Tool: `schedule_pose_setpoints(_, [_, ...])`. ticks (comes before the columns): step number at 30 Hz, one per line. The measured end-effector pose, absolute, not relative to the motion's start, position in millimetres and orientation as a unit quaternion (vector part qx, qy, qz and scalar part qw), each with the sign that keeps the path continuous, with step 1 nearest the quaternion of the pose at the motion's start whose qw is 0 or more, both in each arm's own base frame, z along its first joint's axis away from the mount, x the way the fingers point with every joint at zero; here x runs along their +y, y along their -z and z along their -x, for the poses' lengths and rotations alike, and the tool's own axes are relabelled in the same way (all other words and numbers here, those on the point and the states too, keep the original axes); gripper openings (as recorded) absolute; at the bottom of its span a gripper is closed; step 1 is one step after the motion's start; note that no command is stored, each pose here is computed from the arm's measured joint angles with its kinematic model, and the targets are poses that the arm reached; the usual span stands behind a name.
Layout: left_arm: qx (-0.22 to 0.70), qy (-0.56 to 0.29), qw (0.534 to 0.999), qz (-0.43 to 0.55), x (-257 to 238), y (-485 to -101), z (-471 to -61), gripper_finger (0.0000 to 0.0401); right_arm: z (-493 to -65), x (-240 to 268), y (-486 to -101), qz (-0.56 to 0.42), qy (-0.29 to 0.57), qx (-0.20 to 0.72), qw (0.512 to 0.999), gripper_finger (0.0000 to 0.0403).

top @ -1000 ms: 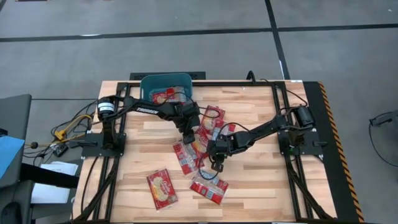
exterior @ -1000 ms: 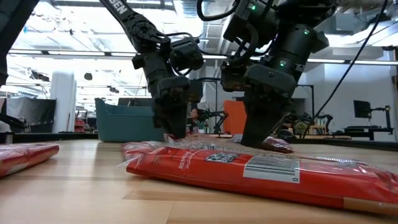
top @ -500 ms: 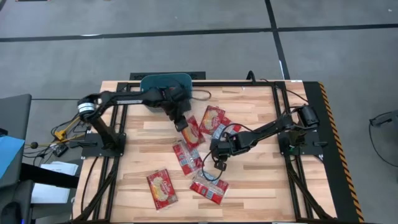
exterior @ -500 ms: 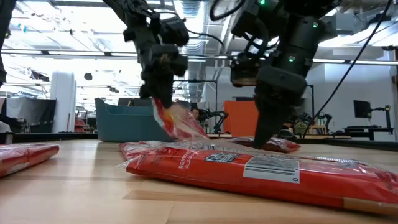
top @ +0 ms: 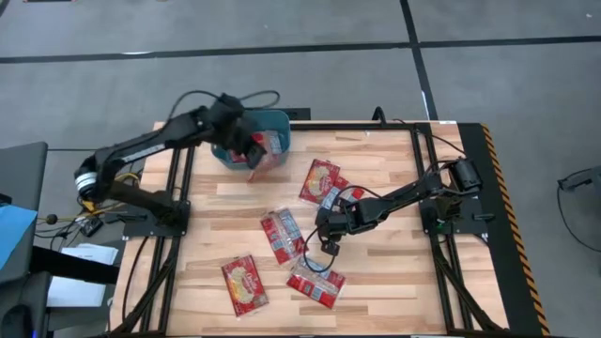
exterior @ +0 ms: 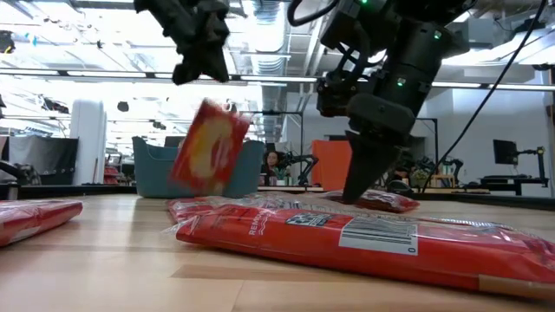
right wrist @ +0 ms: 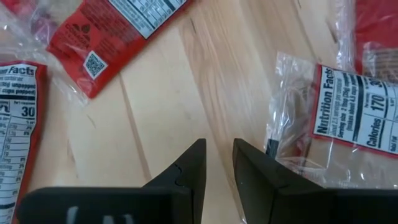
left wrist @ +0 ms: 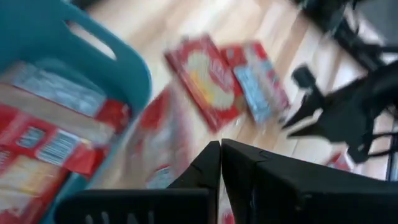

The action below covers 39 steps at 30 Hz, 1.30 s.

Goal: Sort popcorn bags into baskets
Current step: Put the red popcorn bag into the blue bin

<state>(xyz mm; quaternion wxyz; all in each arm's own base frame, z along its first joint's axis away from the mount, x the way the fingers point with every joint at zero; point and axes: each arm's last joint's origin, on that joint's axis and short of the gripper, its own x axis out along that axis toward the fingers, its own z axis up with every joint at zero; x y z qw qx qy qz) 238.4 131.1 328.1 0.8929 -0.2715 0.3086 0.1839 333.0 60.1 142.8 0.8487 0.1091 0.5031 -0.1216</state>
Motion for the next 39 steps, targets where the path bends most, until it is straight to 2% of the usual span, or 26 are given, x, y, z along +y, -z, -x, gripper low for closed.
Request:
schedule_pose_setpoints(5, [0.254, -0.243, 0.901, 0.254, 140, -347, -219, 0.0, -335, 60, -144, -0.107, 0.117, 0.496, 0.853, 0.0107])
schedule_pose_setpoints(8, [0.246, -0.242, 0.907, 0.24, 142, -352, -212, 0.0, -335, 60, -144, -0.105, 0.116, 0.497, 0.854, 0.0107])
schedule_pose_setpoints(14, [0.368, -0.185, 0.889, 0.198, 124, -332, -208, 0.0015, -335, 60, -144, -0.103, 0.114, 0.496, 0.855, 0.0107])
schedule_pose_setpoints(18, [0.442, -0.138, 0.864, 0.199, 97, -298, -214, 0.0068, -334, 60, -142, -0.1, 0.113, 0.494, 0.856, 0.0107])
schedule_pose_setpoints(21, [0.49, -0.137, 0.836, 0.206, 80, -267, -214, 0.0122, -339, 58, -145, -0.086, 0.101, 0.475, 0.87, 0.0107])
schedule_pose_setpoints(27, [0.556, -0.222, 0.758, 0.26, 65, -203, -194, 0.0228, -354, 38, -153, -0.068, 0.092, 0.412, 0.904, 0.0107])
schedule_pose_setpoints(29, [0.555, -0.251, 0.745, 0.272, 64, -186, -189, 0.0253, -358, 28, -156, -0.07, 0.099, 0.39, 0.913, 0.0107])
schedule_pose_setpoints(33, [0.511, -0.264, 0.756, 0.314, 62, -159, -186, 0.0285, -370, 8, -169, -0.088, 0.114, 0.335, 0.931, 0.0107])
schedule_pose_setpoints(39, [0.445, -0.283, 0.769, 0.363, 61, -135, -180, 0.0293, -376, -2, -178, -0.076, 0.104, 0.301, 0.945, 0.0107])
